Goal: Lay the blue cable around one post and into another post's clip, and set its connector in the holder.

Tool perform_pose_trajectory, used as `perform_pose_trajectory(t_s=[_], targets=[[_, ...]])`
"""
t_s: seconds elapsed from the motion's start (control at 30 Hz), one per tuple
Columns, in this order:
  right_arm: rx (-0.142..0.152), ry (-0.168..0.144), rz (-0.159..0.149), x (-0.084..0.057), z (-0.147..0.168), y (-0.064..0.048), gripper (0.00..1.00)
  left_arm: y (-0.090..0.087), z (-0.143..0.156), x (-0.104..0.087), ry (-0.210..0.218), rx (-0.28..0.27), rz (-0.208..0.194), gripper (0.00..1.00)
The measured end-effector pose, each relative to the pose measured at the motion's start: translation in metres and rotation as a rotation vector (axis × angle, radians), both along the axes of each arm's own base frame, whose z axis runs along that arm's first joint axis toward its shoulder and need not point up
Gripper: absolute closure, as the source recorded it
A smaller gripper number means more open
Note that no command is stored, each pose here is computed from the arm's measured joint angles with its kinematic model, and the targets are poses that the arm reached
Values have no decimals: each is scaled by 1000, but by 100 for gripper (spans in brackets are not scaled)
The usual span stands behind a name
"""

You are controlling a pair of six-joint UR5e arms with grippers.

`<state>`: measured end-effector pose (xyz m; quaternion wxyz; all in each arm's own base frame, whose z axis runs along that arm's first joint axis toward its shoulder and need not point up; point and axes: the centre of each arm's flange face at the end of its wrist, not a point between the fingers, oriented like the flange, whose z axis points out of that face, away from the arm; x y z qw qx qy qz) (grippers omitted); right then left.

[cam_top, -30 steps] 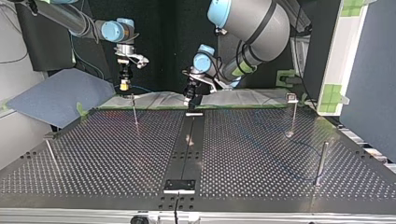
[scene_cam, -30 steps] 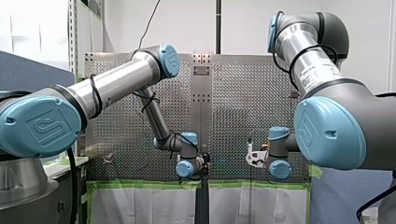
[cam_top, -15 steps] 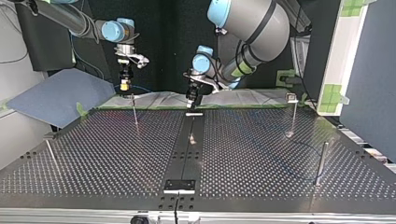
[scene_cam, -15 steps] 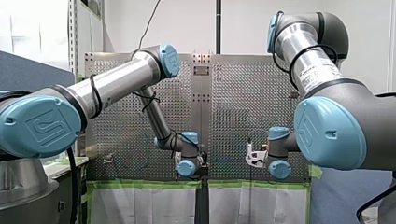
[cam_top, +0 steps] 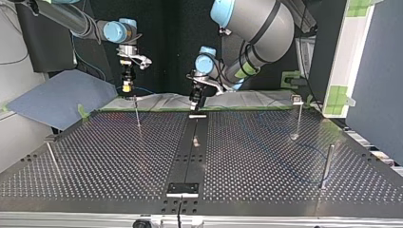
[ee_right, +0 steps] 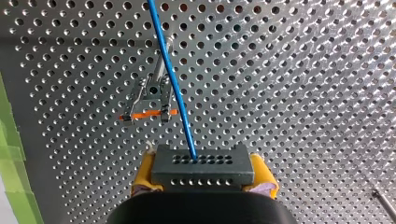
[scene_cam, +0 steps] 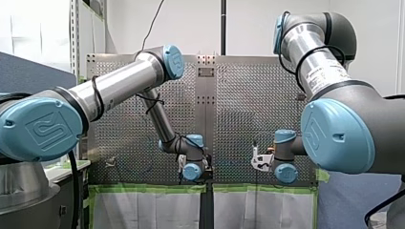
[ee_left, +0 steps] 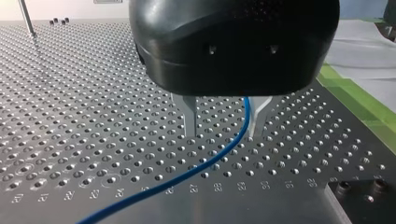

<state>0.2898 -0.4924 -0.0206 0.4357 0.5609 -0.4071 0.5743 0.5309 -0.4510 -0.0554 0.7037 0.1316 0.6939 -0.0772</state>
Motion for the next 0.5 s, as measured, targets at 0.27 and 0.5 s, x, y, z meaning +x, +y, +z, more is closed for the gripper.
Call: perform_pose_trajectory(t_s=[0.27,0.5], targets=[[1,0,0,0,0,0,95,-1,0,-1,2,0,-12,84],[2,1,0,0,0,0,95,-2,0,-1,3,-1,-17,94]])
